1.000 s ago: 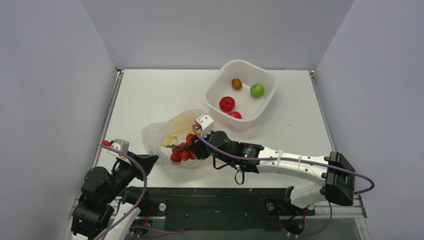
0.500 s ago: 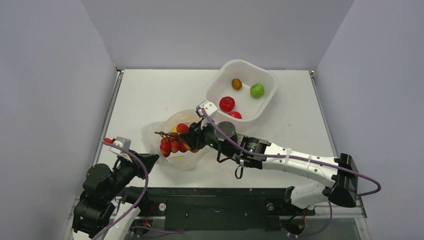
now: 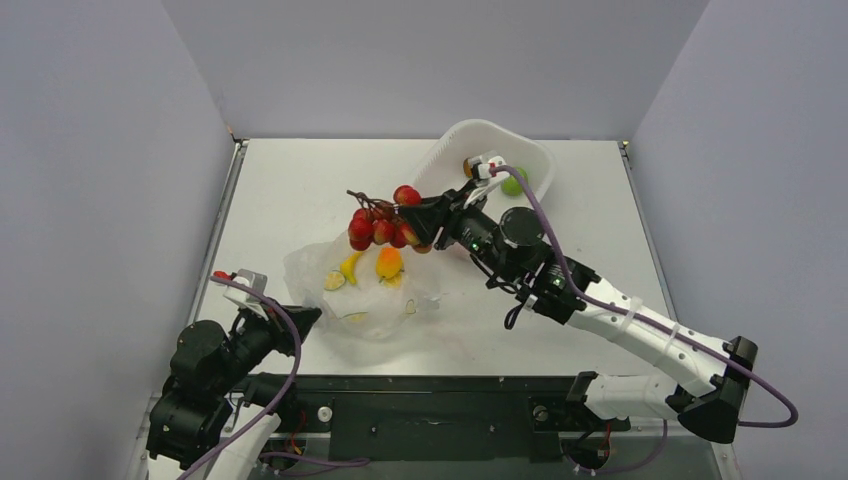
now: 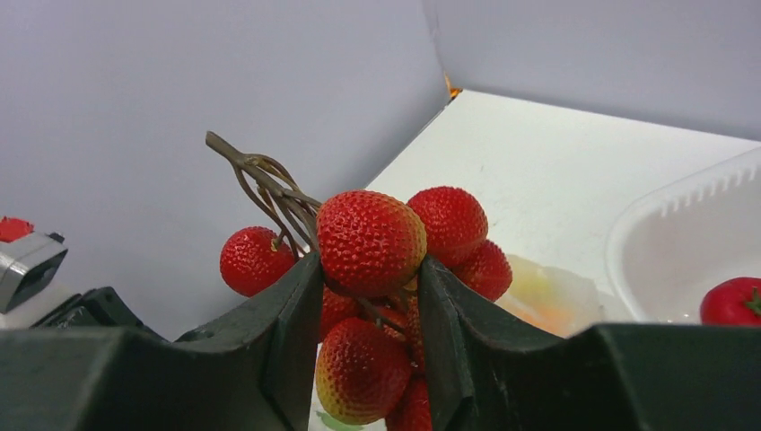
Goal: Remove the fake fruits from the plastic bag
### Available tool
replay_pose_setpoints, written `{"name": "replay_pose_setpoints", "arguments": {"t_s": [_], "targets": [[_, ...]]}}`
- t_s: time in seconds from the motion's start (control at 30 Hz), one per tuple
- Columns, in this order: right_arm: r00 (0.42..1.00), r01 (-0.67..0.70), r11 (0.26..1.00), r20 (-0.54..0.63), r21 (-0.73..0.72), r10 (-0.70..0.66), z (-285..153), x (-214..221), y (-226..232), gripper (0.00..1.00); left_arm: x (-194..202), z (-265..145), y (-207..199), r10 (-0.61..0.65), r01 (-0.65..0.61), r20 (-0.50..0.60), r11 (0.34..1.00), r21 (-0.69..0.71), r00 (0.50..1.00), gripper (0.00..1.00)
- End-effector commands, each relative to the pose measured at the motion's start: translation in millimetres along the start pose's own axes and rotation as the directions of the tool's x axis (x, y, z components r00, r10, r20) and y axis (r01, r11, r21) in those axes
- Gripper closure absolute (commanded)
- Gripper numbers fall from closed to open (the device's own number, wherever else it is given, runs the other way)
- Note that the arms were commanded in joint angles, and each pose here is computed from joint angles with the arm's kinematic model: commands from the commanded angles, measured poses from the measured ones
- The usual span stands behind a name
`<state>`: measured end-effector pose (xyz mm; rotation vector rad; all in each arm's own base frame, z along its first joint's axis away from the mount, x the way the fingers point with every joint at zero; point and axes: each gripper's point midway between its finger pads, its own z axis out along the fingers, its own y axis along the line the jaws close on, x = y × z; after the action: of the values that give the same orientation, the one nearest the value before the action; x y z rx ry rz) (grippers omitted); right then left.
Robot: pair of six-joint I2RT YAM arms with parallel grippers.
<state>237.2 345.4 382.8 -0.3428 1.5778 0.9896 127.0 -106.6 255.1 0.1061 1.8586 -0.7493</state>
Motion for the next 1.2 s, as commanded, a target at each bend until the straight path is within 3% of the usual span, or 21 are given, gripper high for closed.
{"name": "replay_pose_setpoints", "arguments": {"t_s": [0.0,0.23,0.43,0.6,0.8,1.03,1.17], "targets": [[0.976,-0.005,1.000,0.219,-0.011,0.007,-24.4,-83.6,6.2,1.00,-4.4,3.9,-3.4,0.014,-0.014,0.007,1.000,0.021,1.000,1.00],[0.964,-0.026,0.939,0.256,0.342,-0.066,-40.1,-101.3,-90.9,1.00,-3.5,4.3,-4.2,0.016,-0.016,0.003,1.000,0.027,1.000,1.00],[0.988,-0.064,0.813,0.150,0.578,-0.029,-40.5,-74.2,-187.7,1.00,-3.8,4.4,-4.5,0.016,-0.016,0.003,0.999,0.029,1.000,1.00],[0.994,-0.067,0.712,-0.015,0.699,0.108,-28.9,-21.9,-263.7,1.00,-3.8,4.8,-4.3,0.015,-0.015,0.002,0.999,0.028,1.000,1.00],[0.938,-0.082,0.691,-0.179,0.718,0.298,-6.3,48.8,-304.7,1.00,-3.4,4.6,-4.7,0.016,-0.016,0.001,0.999,0.031,1.000,1.00],[0.890,-0.068,0.667,-0.257,0.742,0.377,-3.3,99.8,-322.3,0.99,-3.3,5.4,-4.2,0.014,-0.014,-0.001,0.999,0.029,1.000,1.00],[0.887,-0.056,0.664,-0.267,0.745,0.375,-6.6,103.2,-323.9,0.83,-3.6,6.1,-3.6,0.014,-0.014,-0.004,1.000,0.026,1.000,1.00]]}}
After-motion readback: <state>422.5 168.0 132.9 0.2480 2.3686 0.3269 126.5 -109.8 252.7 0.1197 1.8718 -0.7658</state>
